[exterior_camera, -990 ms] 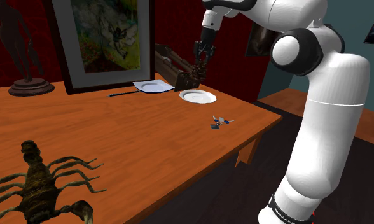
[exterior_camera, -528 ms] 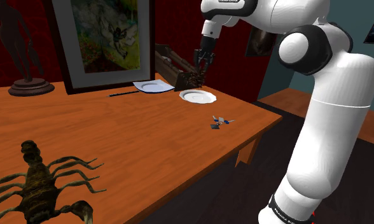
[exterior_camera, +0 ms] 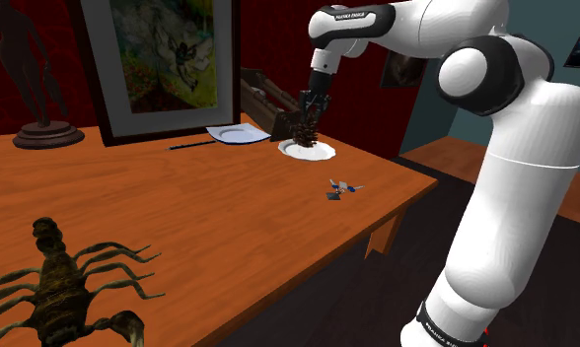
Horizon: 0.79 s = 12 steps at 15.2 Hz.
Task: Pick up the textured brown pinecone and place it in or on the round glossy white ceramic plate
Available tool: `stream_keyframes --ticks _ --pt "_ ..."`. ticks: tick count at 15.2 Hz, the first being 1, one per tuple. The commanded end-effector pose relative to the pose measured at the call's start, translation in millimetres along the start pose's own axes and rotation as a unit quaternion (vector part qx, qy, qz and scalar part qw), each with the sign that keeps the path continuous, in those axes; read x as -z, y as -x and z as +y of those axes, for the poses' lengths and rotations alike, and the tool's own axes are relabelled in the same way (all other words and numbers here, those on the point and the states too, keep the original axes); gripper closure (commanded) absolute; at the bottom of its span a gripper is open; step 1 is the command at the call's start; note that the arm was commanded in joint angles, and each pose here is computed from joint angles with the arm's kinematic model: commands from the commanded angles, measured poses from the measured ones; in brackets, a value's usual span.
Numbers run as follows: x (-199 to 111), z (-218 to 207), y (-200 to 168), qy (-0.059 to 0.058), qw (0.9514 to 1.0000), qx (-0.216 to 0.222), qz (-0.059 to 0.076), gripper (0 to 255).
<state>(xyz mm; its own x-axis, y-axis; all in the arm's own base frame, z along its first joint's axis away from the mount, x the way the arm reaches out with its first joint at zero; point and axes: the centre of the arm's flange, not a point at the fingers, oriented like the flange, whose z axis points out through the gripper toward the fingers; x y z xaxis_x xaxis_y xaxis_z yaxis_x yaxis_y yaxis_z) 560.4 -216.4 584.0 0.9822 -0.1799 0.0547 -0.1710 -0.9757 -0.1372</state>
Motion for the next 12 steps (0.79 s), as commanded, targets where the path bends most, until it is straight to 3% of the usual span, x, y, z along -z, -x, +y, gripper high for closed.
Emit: stream_keyframes --ticks 1,10,11,12 --pt "-10.0 1.7 0.8 0.0 1.0 0.0 0.001 255" --pt "-16.5 2.5 1.2 0.0 1.0 0.0 0.001 255" --pt "-16.0 2.9 1.4 0.0 1.0 0.0 0.001 0" --pt "-15.4 3.2 2.2 0.0 1.0 0.0 0.001 0"
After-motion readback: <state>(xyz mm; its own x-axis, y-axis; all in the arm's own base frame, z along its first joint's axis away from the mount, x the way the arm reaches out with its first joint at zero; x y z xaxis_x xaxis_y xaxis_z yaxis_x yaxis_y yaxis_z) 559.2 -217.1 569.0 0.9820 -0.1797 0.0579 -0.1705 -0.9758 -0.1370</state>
